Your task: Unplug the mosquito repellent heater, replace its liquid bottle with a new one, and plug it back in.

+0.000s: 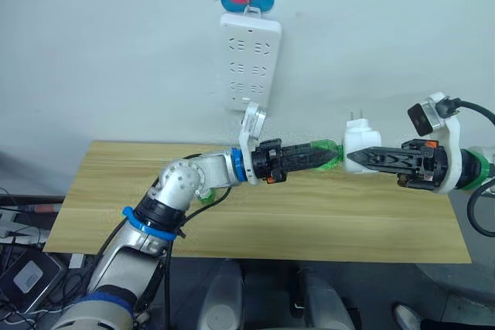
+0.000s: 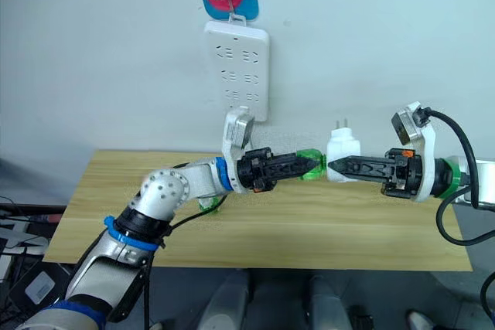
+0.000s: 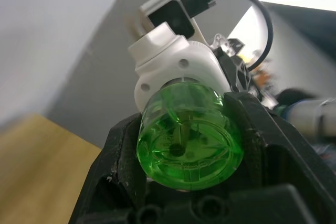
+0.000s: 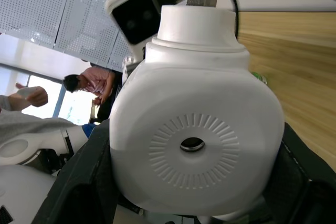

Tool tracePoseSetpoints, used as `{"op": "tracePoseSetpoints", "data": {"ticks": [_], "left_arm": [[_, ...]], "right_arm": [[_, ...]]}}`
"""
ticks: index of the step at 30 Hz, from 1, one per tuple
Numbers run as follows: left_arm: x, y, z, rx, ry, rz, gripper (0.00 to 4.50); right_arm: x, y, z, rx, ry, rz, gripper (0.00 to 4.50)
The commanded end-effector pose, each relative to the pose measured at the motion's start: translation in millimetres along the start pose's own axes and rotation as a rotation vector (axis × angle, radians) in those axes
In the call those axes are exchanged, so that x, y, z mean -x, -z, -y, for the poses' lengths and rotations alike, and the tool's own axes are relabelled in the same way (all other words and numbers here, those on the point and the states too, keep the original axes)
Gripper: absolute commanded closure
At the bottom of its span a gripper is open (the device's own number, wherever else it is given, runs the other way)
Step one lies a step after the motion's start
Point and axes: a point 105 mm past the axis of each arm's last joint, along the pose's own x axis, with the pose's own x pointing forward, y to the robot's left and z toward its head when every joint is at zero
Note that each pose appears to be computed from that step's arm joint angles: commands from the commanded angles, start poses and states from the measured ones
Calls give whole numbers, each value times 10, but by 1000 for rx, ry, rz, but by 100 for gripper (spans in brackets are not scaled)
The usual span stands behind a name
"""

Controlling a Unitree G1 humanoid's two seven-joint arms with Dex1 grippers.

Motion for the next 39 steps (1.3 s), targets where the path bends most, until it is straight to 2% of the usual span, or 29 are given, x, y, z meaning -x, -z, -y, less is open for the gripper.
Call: {"op": "tracePoseSetpoints", "data": {"ticks": [1,5,9,16,20,26,30,33,39], "left_arm": [[171,-179,-2,196,20,51,224],[250,-75,-3,312,36,-14,224],[289,-25,33,348,58,-24,224],[403,-32,-20,341,17,6,224],[476,-40,1,326,4,3,224],[574,73,44,319,-8,-28,224],[614,110,37,305,-26,-19,224],[637,138,36,291,-39,-11,224],[658,210,40,284,-52,-15,224]], "right_arm": [[-48,197,-72,-13,-19,-109,140],[-57,156,-58,-8,-12,-91,140],[-40,129,-66,0,-8,-82,140],[28,67,-72,6,1,-52,140],[139,-42,10,-13,61,3,140],[291,-142,185,-51,173,68,140],[415,5,730,-19,502,14,140],[684,232,1289,109,853,-116,140],[986,458,1790,194,1088,-224,140]]}}
